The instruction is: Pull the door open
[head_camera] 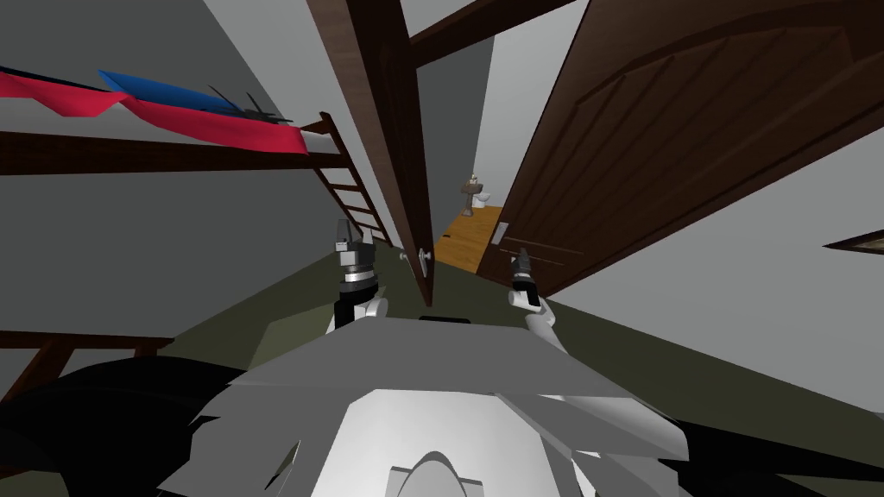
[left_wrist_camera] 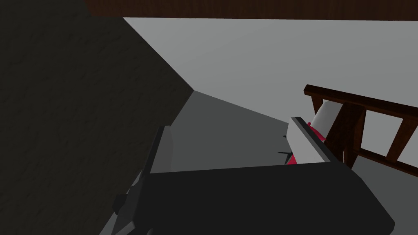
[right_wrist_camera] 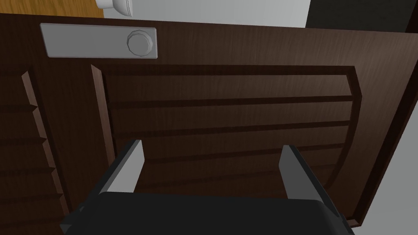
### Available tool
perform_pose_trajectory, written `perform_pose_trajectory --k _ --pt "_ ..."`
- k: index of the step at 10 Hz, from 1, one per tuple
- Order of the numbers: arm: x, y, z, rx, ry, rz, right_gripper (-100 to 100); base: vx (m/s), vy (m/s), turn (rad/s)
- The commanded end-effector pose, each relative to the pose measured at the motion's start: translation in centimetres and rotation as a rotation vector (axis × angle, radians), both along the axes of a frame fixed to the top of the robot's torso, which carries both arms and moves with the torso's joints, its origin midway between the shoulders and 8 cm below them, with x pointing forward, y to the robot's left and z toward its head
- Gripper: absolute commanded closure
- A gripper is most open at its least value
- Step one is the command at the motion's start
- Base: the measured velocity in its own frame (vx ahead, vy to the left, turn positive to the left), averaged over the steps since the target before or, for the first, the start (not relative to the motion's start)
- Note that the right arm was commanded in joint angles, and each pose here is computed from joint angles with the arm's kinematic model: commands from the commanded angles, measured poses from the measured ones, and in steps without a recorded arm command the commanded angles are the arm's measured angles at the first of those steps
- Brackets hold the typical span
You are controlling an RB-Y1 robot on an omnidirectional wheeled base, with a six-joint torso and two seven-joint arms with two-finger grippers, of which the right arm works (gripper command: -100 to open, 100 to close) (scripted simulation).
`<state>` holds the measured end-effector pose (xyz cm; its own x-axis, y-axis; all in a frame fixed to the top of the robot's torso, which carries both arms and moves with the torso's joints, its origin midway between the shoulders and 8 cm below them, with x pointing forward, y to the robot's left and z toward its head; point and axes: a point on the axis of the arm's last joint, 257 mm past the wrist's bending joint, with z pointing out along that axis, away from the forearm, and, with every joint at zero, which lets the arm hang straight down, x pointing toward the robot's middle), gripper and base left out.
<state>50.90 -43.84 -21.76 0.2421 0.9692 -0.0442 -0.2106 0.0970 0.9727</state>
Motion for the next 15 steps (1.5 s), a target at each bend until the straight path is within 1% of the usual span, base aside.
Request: perform_pose_trajectory --k 1,2,5,6,7,9,10,12,13,15 --pt "0.2 -1.2 -0.8 0.004 0.018 -0.021 -100 0.05 -0.005 0.052" --pt "0.1 -1.3 -1.0 0.004 0.022 -0.022 -100 0.043 -0.006 0.039" --pt "0.8 -4.1 -1.9 0.013 0.045 -0.07 -100 0.069 -0.022 0.12" --pt "0.6 -4.3 -2.6 0.016 0.058 -0.074 -100 0.072 -0.012 0.031" --pt "0.8 -5.2 -3.0 0.02 0.069 -0.091 -100 0.061 -0.001 0.064" --pt "1.1 -6.9 -3.3 0.028 0.078 -0.123 -100 0.083 -0.025 0.113" --pt "0.9 -7.1 -3.9 0.031 0.09 -0.126 -100 0.07 -0.015 0.053" --pt "1.1 -8.6 -4.2 0.04 0.099 -0.156 -100 0.066 -0.009 0.083" --pt "0.9 -8.7 -4.6 0.042 0.108 -0.159 -100 0.056 -0.011 0.038" --pt "1.1 -10.2 -4.8 0.053 0.115 -0.189 -100 0.061 -0.019 0.089"
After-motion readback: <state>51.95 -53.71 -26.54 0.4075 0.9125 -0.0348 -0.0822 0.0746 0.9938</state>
